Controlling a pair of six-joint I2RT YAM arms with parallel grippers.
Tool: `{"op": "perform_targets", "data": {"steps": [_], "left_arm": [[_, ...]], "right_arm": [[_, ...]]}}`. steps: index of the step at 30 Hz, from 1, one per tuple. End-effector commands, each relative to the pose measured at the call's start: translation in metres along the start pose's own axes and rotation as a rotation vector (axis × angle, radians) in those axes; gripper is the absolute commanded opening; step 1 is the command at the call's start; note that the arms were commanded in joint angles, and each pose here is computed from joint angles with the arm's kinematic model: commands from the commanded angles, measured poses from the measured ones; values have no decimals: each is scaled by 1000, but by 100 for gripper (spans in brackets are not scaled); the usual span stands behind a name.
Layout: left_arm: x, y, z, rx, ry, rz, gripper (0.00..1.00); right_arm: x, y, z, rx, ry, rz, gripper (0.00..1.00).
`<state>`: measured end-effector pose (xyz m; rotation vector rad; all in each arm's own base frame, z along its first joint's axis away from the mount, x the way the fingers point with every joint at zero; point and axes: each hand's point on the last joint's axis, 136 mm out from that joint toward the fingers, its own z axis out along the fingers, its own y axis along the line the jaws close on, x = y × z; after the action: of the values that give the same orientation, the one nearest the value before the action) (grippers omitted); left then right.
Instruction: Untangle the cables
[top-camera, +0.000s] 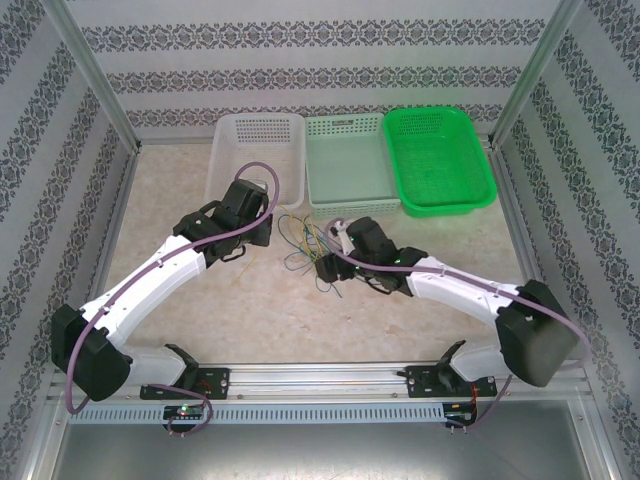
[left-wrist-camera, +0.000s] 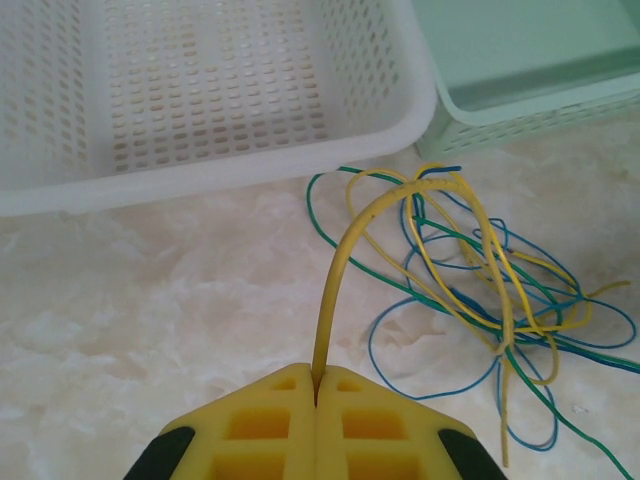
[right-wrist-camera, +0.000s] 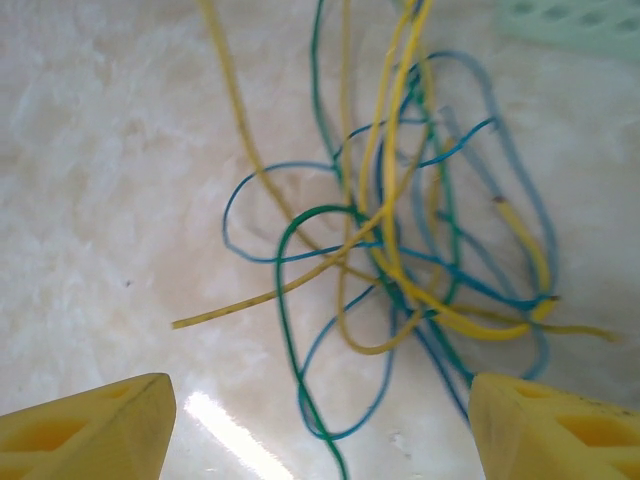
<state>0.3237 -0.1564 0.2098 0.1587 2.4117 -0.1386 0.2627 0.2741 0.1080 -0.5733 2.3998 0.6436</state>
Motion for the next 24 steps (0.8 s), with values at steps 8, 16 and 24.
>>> {"op": "perform_targets", "data": {"steps": [8,16,24], "left_arm": [[-34,-15,-26,67,-112,-10,0],[-53,-1,-47,2,-179,25,0],[-75,21,-83,-96,-275,73,0]], "right_arm": [[11,12,43,34,110,-114,66],[8,-15,38,117,86,-45,4],[-5,-64,-4,174,-16,148,0]]}}
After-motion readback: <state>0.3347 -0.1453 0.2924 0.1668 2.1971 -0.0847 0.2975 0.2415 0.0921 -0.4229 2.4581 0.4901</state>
